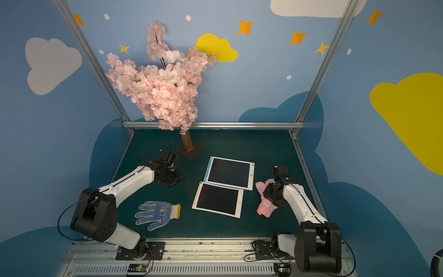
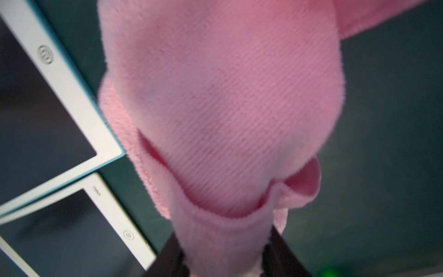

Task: Wipe the drawing tablet
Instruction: Place the cleaning item at the center of the board, then reset both arms

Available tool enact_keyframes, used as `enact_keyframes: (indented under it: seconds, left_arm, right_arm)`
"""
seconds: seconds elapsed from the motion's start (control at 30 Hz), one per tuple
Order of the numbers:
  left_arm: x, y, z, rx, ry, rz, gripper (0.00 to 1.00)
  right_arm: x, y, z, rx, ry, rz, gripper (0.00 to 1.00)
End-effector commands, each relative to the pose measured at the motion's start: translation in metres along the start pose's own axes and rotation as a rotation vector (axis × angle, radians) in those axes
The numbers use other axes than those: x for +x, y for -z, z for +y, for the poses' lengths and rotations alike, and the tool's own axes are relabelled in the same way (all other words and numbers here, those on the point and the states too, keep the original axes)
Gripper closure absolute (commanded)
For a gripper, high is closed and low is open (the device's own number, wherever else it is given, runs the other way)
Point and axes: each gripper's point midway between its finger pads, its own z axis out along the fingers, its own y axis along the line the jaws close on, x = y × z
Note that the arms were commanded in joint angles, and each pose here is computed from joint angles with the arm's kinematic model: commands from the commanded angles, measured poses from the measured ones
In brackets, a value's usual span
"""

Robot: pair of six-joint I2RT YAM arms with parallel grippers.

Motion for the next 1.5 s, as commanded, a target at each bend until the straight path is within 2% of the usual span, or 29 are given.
enact_keyframes:
  seconds: [0.0,0.03,0.23,0.4,0.43,0.47,0.5,0.63,0.83,1.0,1.07,1.17,1.23,1.33,1.47]
  left_arm:
    - [-0.002,0.008,0.003,-0.002,0.003,-0.031,0.58]
    - [-0.002,0.008,0.004,-0.001,0.003,-0.033,0.58]
    - [0.003,0.014,0.007,0.008,0.004,-0.036,0.54]
    - [0.002,0.028,0.007,0.011,-0.023,-0.075,0.43]
    - [0.001,0.033,0.006,0.014,-0.031,-0.093,0.39]
    - [0.000,0.037,0.006,0.019,-0.040,-0.108,0.05]
    - [-0.001,0.042,0.005,0.024,-0.051,-0.125,0.00]
    - [-0.007,0.059,0.010,0.012,-0.070,-0.203,0.00]
    - [-0.023,0.082,0.026,-0.011,-0.098,-0.389,0.00]
    - [-0.048,0.096,0.064,-0.254,-0.084,-0.534,0.00]
    - [-0.064,0.107,0.082,-0.385,-0.078,-0.634,0.00]
    - [-0.083,0.107,0.089,-0.476,-0.171,-0.750,0.00]
    - [-0.094,0.102,0.086,-0.493,-0.260,-0.812,0.00]
    - [-0.109,0.089,0.074,-0.451,-0.427,-0.895,0.00]
    - [-0.125,0.074,0.083,-0.417,-0.447,-1.030,0.00]
  right_arm:
    - [0.004,0.004,-0.004,0.012,-0.019,0.015,0.15]
    - [0.003,0.007,-0.004,0.010,-0.018,0.001,0.12]
    - [-0.011,0.034,0.001,-0.005,0.011,-0.081,0.12]
    - [-0.033,0.078,0.001,0.044,0.021,-0.222,0.12]
    - [-0.039,0.088,0.003,0.039,0.025,-0.260,0.12]
    - [-0.046,0.097,0.006,0.027,0.033,-0.299,0.12]
    - [-0.053,0.104,0.009,0.014,0.042,-0.337,0.12]
    - [-0.070,0.123,0.016,-0.010,0.093,-0.450,0.11]
    - [-0.087,0.120,0.022,-0.030,0.181,-0.580,0.12]
    - [-0.106,0.109,0.033,-0.067,0.275,-0.721,0.09]
    - [-0.117,0.110,0.040,-0.084,0.311,-0.797,0.09]
    - [-0.128,0.099,0.048,-0.106,0.346,-0.889,0.11]
    - [-0.138,0.094,0.057,-0.110,0.433,-0.980,0.11]
    - [-0.151,0.082,0.061,-0.111,0.424,-1.048,0.10]
    - [-0.160,0.061,0.083,-0.183,0.468,-1.073,0.10]
